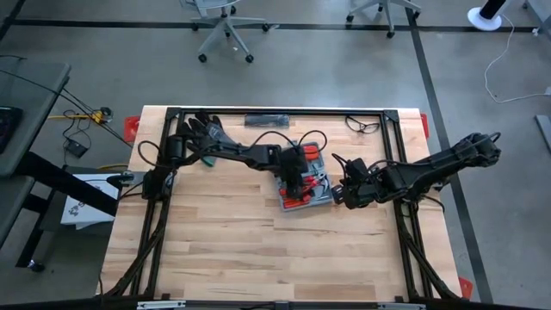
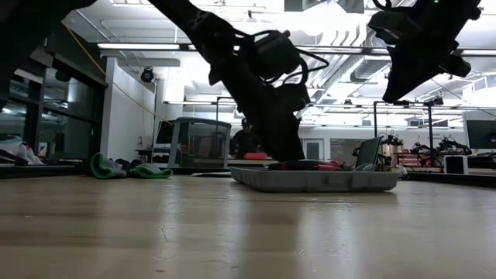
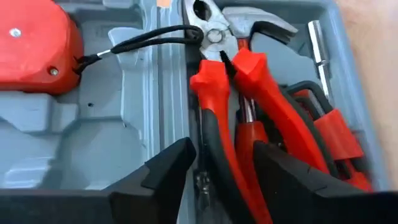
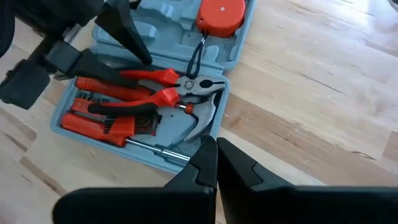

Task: Prefit tool cases
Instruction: Remove the pliers from the gray prefit tool case

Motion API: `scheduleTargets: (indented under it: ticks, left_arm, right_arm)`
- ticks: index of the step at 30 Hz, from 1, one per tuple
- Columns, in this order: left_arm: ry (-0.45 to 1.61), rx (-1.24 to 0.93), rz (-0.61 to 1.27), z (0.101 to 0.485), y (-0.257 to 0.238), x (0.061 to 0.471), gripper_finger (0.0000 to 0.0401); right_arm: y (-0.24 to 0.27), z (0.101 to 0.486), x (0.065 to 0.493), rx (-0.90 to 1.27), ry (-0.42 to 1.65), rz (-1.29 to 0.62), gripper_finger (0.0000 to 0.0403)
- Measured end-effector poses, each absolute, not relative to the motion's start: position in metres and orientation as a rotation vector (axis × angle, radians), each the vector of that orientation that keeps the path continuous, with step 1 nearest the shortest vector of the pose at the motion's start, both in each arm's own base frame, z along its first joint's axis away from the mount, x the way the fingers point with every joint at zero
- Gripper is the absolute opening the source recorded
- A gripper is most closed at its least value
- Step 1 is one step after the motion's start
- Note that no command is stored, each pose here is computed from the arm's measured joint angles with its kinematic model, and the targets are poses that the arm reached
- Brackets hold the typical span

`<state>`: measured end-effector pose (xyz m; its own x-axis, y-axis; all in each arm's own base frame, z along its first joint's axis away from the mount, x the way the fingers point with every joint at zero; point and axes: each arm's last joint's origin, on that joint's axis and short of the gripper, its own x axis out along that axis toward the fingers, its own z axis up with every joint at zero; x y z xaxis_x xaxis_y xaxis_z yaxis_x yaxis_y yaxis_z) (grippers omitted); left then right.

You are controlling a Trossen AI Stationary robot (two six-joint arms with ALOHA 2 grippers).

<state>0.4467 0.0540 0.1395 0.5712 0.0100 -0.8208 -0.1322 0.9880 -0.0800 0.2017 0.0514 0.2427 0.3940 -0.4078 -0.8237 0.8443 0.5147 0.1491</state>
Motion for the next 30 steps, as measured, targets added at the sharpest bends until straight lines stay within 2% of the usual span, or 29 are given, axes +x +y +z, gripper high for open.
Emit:
scheduleTargets:
  ticks: [4, 9, 19, 22, 25, 30]
  left_arm:
    - [0.958, -0.087, 0.141, 0.139, 0.049, 0.448, 0.0137]
    - [0.965, -0.163, 0.105, 0.138, 0.048, 0.447, 0.0032]
    - [0.94, -0.347, 0.034, 0.152, 0.05, 0.443, 0.0029]
    - [0.874, -0.389, -0.023, 0.171, 0.053, 0.442, 0.0028]
    - [0.793, -0.429, -0.098, 0.193, 0.058, 0.441, 0.0002]
    - [0.712, -0.504, -0.291, 0.222, 0.065, 0.434, 0.0005]
  right_arm:
    - [0.051, 0.243, 0.202, 0.624, 0.819, -0.861, 0.0]
    - [0.051, 0.243, 0.202, 0.626, 0.819, -0.862, 0.0]
    - [0.051, 0.242, 0.201, 0.61, 0.816, -0.875, 0.0]
    - [0.051, 0.242, 0.2, 0.607, 0.818, -0.878, 0.0]
    - [0.05, 0.242, 0.2, 0.605, 0.817, -0.879, 0.0]
    - [0.05, 0.243, 0.2, 0.592, 0.806, -0.887, 0.0]
